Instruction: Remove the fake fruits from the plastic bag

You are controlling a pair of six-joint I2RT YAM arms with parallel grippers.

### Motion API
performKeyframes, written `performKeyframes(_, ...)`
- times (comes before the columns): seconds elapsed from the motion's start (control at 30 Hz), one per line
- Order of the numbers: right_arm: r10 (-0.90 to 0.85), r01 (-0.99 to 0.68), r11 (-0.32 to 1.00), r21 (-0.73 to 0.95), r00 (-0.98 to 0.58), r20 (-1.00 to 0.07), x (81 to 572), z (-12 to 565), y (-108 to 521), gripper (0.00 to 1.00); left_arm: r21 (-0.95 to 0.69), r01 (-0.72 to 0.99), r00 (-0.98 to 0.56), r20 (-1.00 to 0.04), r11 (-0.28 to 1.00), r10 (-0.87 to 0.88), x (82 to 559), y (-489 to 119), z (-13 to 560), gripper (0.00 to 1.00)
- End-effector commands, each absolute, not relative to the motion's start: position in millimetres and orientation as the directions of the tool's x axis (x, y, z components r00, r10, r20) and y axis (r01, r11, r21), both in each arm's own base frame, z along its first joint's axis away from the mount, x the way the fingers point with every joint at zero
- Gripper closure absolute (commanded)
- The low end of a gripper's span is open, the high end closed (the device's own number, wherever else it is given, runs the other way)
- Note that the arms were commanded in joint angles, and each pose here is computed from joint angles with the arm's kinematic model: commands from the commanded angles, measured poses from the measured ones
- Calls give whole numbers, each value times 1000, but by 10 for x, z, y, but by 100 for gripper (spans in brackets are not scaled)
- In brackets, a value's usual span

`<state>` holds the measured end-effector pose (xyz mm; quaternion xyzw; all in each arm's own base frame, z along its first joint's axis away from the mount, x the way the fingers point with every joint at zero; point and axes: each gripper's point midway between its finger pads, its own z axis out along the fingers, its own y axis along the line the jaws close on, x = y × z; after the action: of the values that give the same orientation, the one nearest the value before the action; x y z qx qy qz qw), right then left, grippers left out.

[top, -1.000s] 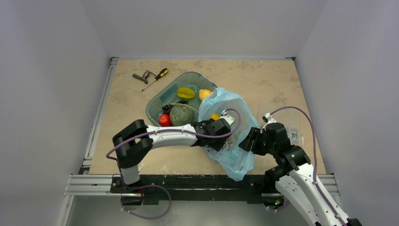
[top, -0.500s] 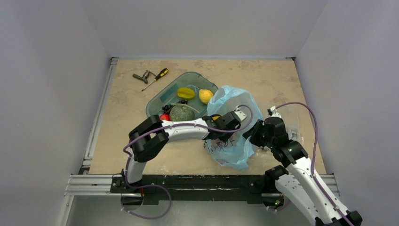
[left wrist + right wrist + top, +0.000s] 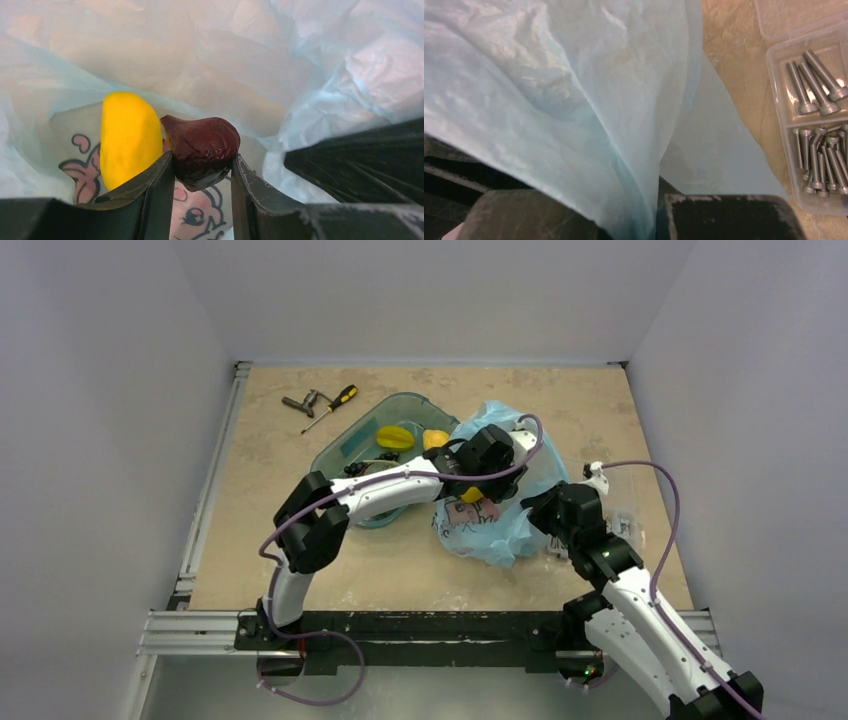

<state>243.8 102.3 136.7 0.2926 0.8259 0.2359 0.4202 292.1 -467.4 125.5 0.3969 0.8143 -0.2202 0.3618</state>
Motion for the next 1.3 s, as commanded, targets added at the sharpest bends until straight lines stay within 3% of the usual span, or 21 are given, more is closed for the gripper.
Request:
performKeyframes(0.0, 752, 274, 658, 701, -281, -596, 2708, 1642, 876, 100, -128, 853, -359, -847, 505, 391, 2922, -4797, 1990, 100)
performKeyframes(0.27, 744, 294, 666, 685, -200, -638, 2987, 1780, 747, 100, -224, 863, -391, -863, 452, 320, 2629, -4571, 2662, 100)
performKeyframes(0.53, 652, 234, 758, 609, -235, -721, 3090, 1844, 594, 100, -161, 832, -380, -863, 531, 332, 2407, -3788, 2900, 100)
performKeyframes(0.67, 514, 115, 856, 504, -288, -808, 3113, 1970, 680, 100, -92, 754, -369, -878, 651, 304, 2602, -3312, 2961, 100)
performKeyframes(0.83, 388, -21, 907, 420, -345, -855, 3153, 2034, 839, 100, -106, 639, -471, -837, 762, 279, 3038, -2976, 2830, 100)
performKeyframes(1.03, 381, -44, 903, 426, -374, -845, 3108, 1976, 888, 100, -20, 503, -602, -726, 864, 333, 3687, -2749, 2341, 100)
performKeyframes(1.27, 385, -38, 902, 431, -386, -838, 3002, 1871, 872, 100, 15, 462, -670, -650, 887, 360, 3957, -2782, 1819, 100)
